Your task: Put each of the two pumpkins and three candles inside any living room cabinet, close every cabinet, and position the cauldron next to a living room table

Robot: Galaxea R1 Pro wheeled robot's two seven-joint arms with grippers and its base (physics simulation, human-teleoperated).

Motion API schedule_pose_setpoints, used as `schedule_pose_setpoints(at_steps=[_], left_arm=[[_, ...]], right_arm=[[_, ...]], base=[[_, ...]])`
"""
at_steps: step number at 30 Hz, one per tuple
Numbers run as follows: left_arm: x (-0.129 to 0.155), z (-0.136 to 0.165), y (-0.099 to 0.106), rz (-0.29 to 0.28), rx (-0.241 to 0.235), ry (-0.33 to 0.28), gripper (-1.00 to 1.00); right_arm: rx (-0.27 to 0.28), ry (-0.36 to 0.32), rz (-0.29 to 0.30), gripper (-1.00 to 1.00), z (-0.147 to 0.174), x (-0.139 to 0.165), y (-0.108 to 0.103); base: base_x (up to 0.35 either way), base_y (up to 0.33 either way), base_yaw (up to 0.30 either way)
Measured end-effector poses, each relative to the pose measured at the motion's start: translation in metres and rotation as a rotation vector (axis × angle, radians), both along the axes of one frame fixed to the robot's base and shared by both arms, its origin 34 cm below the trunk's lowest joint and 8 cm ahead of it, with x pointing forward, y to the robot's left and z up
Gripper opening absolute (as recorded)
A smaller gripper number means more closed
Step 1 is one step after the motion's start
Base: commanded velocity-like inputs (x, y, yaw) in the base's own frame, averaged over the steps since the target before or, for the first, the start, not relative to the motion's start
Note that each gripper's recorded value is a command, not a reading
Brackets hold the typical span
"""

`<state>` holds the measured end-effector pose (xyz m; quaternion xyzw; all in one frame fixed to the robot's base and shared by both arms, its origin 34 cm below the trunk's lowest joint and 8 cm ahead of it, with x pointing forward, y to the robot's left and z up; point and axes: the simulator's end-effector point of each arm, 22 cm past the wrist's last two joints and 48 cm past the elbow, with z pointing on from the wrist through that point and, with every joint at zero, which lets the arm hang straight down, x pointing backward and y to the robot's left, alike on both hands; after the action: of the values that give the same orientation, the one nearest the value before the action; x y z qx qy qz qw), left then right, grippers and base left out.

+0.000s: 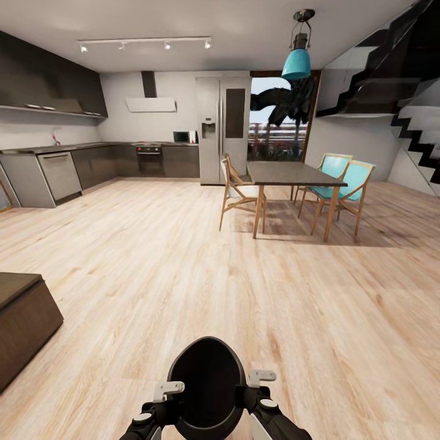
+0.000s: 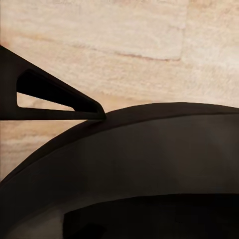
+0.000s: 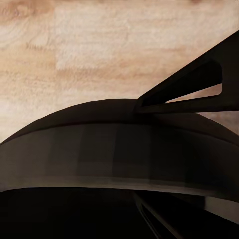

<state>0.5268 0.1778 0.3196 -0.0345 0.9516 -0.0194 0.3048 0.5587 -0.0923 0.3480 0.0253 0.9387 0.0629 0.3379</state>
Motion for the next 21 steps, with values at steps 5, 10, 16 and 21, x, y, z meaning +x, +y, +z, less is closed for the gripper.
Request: schedule_pose_setpoints(at_steps=[5,10,16,21], left_arm=[[0.003,0.011,0.000,0.000,0.000,0.000,-1.00],[0.005,0.022,0.000,0.000,-0.001,0.000,-1.00],[0.008,0.035,0.000,0.000,0.000,0.001,-1.00],[0.010,0.046,0.000,0.000,-0.001,0.001,-1.00]], right_arm=[[0.000,0.000,0.000,-1.00,0.011,0.003,0.000],[0.000,0.000,0.000,-1.00,0.022,0.005,0.000],[0.000,0.001,0.000,-1.00,0.035,0.008,0.000],[0.000,0.001,0.000,-1.00,0.046,0.010,0.000]], base=[[0.000,0.000,0.000],[0.000,0.000,0.000],[0.000,0.000,0.000],[0.000,0.000,0.000]])
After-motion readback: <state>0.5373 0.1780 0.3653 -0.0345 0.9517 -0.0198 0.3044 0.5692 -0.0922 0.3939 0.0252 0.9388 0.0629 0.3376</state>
